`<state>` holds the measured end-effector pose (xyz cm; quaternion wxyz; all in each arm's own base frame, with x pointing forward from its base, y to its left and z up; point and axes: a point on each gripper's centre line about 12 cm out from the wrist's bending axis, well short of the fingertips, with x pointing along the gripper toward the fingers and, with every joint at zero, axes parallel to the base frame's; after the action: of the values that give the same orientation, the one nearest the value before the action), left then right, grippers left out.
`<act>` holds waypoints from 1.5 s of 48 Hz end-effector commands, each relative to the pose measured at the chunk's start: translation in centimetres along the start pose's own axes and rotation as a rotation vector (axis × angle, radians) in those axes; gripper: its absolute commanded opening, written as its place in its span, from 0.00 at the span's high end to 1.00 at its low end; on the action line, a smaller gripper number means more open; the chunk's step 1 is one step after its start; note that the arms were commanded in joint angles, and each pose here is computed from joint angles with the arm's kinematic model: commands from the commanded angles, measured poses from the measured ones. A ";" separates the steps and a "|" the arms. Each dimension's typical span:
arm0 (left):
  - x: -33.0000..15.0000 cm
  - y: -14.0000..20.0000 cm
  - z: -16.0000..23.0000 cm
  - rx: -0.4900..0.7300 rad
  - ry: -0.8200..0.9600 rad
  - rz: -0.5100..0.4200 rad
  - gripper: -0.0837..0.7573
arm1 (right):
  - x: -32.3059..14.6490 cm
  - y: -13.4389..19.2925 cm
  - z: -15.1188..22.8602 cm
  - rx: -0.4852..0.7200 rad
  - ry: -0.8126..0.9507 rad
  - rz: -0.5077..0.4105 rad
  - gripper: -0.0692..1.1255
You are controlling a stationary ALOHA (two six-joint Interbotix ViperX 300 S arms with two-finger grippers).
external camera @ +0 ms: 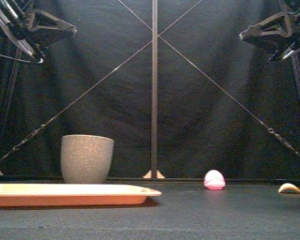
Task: Pick the pink ball then place it in the grey bowl
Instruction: Pick the pink ball
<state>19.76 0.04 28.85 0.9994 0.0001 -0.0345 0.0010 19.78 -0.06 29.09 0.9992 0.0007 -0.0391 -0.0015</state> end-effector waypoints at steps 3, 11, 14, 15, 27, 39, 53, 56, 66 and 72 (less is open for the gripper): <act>0.3 0.1 0.9 0.002 -0.032 0.005 0.89 | 1.0 -0.7 -1.2 -0.011 0.060 -0.033 0.94; 0.2 0.2 0.3 0.001 -0.018 0.008 0.88 | 2.5 -2.9 -5.5 0.013 0.237 -0.127 0.86; 0.1 0.2 0.1 -0.001 -0.017 0.008 0.88 | 3.1 -3.4 -6.9 0.018 0.296 -0.146 0.78; 0.1 0.2 0.0 -0.001 -0.017 0.008 0.88 | 3.2 -3.6 -7.3 0.021 0.316 -0.154 0.74; 0.0 0.3 0.1 0.003 -0.044 0.017 0.88 | 5.2 -6.2 -11.0 0.080 0.465 -0.251 0.20; -0.1 0.5 -0.3 0.001 -0.037 0.024 0.88 | 7.1 -9.1 -14.1 0.126 0.582 -0.345 0.11; -0.3 0.6 -1.0 -0.011 -0.019 0.030 0.88 | 8.2 -11.7 -17.4 0.094 0.743 -0.358 0.11; -0.3 0.5 -1.1 -0.016 -0.016 0.030 0.88 | 8.3 -12.1 -17.9 0.095 0.771 -0.365 0.11; -0.4 0.6 -1.6 -0.026 -0.003 0.034 0.88 | 8.3 -12.9 -19.1 0.088 0.837 -0.367 0.11; -0.5 0.6 -1.9 -0.029 0.004 0.036 0.88 | 8.3 -13.1 -19.5 0.092 0.851 -0.369 0.11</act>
<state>19.26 0.58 26.44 0.9995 -0.0128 -0.0247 0.0167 29.04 -12.68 9.51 0.9036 0.0541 0.3882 -0.1728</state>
